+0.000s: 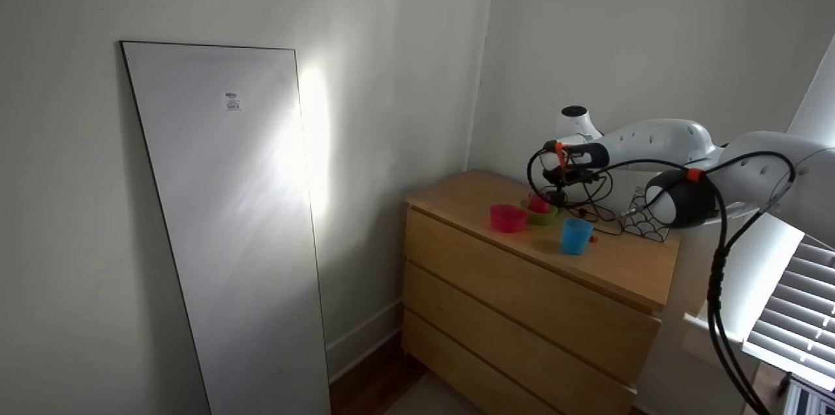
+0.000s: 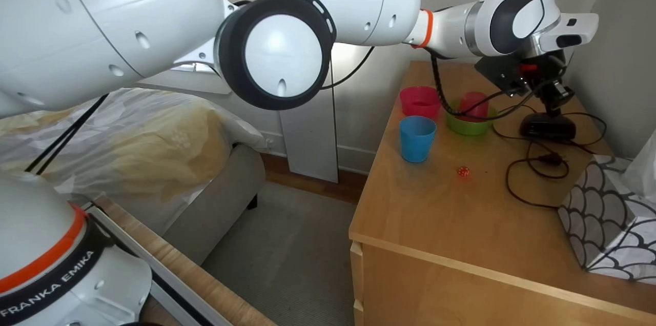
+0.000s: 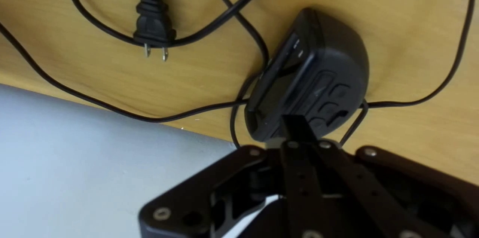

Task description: Press a button on the black device

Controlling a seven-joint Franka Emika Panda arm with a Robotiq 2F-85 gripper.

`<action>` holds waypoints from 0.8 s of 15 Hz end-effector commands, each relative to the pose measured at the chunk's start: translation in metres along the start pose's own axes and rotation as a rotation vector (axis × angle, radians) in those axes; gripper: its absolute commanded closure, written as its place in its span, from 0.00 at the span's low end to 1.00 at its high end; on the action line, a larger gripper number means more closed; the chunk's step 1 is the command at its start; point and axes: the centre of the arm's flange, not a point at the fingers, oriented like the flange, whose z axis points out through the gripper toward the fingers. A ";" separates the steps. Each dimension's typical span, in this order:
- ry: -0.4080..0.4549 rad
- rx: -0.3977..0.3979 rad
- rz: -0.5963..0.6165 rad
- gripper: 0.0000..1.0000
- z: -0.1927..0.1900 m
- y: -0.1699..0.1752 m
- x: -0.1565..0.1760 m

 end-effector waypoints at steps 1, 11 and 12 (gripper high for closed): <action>0.028 0.001 0.005 1.00 0.035 -0.024 0.032; 0.045 0.002 -0.009 1.00 0.043 -0.029 0.030; 0.042 0.001 -0.011 1.00 0.044 -0.029 0.030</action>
